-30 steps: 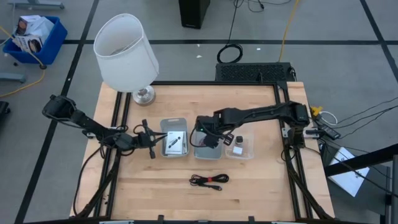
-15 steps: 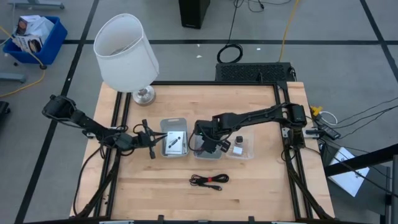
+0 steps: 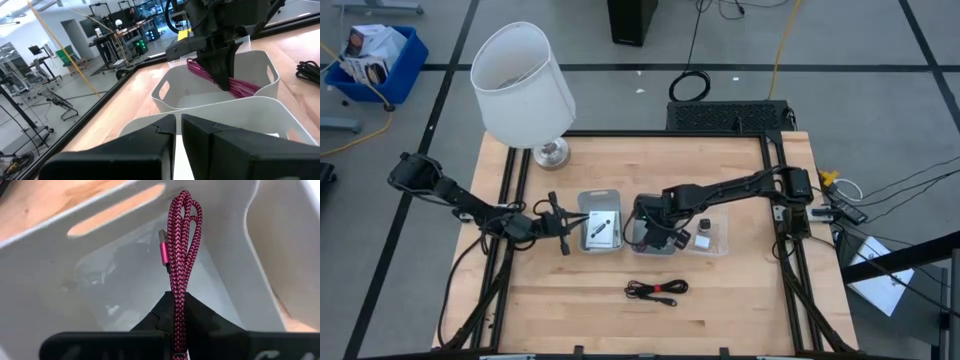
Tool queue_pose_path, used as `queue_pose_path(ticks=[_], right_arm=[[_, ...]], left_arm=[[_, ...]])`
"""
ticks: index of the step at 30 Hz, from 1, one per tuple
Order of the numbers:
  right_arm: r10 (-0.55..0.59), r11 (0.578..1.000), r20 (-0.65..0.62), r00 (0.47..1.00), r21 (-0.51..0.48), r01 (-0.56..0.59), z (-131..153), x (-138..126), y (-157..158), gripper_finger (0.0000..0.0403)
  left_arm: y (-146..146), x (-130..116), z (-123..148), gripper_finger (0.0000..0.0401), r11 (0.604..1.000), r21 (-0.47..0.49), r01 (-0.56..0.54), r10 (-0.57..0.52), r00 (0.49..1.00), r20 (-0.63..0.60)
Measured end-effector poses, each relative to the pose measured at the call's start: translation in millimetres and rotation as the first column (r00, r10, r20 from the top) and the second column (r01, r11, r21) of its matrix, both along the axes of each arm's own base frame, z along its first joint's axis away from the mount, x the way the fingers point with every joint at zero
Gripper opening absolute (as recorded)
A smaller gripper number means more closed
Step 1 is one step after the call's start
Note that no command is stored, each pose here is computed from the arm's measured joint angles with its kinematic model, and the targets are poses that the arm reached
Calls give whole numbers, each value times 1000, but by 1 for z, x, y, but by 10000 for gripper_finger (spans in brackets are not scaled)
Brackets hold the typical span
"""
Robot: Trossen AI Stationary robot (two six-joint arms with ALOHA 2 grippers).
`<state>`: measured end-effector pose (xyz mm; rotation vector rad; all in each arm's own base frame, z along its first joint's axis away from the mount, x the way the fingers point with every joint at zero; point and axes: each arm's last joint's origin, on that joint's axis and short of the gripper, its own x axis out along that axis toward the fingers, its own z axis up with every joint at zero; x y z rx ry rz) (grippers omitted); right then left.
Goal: Pick and place items into bin
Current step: Put the pink charger cable into the right gray bin, then put the top black charger cable into the right gray bin
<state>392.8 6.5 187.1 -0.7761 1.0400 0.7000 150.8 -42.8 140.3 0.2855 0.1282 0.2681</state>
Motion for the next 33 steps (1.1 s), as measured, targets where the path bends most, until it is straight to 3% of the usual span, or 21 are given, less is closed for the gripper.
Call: queue_pose_path(ticks=[18,22,25,27,30,33], right_arm=[[-85,996,15,996,15,84,1,2,0,64],[-179,976,41,983,-120,183,7,0,-2,68],[-214,931,104,971,-280,235,28,-9,1,68],[-217,914,175,961,-308,262,50,-17,6,68],[-248,915,320,914,-231,330,89,-30,17,68],[-346,926,449,824,26,376,129,-45,30,68]], left_arm=[[0,0,3,37,1000,-13,0,0,1000,27],[0,0,4,37,1000,-23,1,0,999,40],[0,0,4,37,1000,-24,1,0,999,41],[0,0,4,37,1000,-24,2,-1,999,40],[0,0,4,37,999,-38,7,-5,999,44],[-1,0,4,37,999,-43,9,-7,999,45]])
